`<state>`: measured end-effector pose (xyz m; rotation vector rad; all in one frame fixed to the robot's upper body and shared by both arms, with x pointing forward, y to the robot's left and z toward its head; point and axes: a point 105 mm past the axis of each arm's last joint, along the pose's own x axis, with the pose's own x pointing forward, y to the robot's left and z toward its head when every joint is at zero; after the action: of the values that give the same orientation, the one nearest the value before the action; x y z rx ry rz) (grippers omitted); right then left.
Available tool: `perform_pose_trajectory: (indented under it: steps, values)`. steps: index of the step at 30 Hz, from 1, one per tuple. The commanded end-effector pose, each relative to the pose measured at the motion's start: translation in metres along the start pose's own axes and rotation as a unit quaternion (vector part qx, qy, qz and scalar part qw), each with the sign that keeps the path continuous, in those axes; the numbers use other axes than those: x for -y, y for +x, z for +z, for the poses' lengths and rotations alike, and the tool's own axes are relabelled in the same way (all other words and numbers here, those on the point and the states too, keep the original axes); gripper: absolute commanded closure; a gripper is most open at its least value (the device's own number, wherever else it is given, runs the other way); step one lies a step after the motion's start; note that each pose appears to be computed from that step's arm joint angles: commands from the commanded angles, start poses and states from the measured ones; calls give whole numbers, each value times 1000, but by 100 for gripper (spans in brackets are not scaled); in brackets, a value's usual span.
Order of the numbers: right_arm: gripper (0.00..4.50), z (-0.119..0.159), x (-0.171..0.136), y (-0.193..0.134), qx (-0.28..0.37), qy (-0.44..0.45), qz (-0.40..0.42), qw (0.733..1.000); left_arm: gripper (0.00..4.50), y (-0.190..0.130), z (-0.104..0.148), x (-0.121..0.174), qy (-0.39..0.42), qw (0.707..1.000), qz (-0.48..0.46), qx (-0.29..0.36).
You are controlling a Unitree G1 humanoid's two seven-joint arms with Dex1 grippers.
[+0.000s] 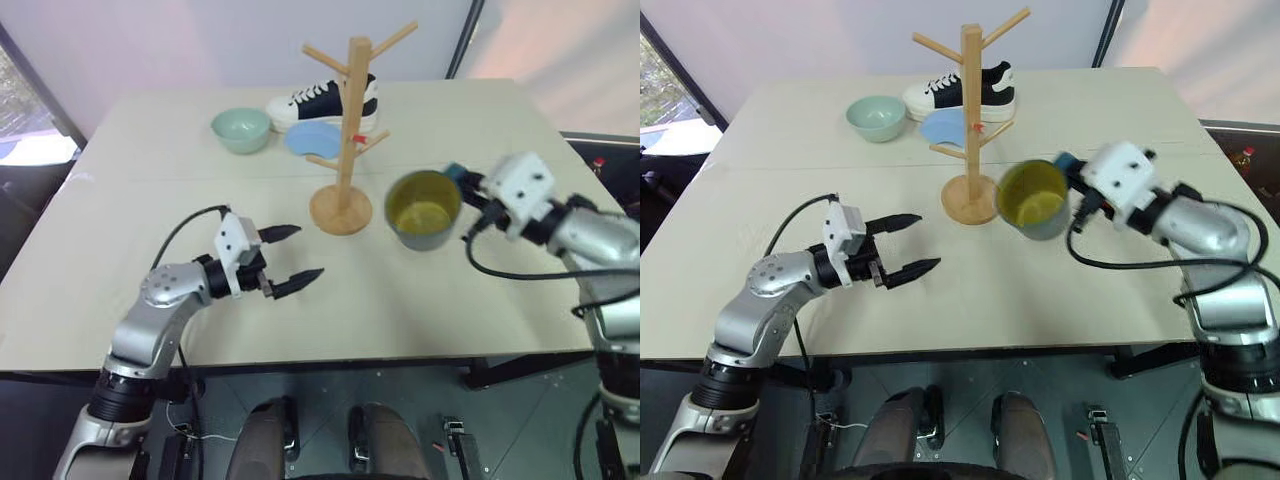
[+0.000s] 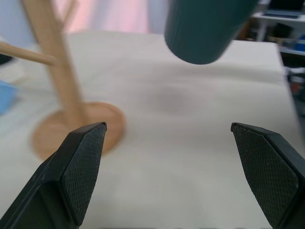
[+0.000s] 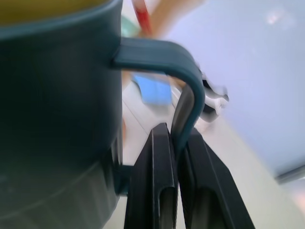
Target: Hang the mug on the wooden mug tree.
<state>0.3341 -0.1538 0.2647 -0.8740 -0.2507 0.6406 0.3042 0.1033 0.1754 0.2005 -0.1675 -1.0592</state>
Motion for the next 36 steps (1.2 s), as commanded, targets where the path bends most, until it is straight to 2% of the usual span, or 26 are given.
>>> perform_pose_trajectory:
  steps: [1,15,33,36]
  values:
    - [443,19,12,14,-23,-68,-9,997,0,-5,16,-8,31,999,12,20]
    - [443,43,25,52,-39,-74,-7,996,0,-18,44,-16,34,997,34,57]
    - [443,32,18,80,-74,-68,5,995,0,-16,64,-12,35,996,24,80]
    - [357,33,20,81,-72,-72,3,995,0,-16,65,-12,36,996,25,82]
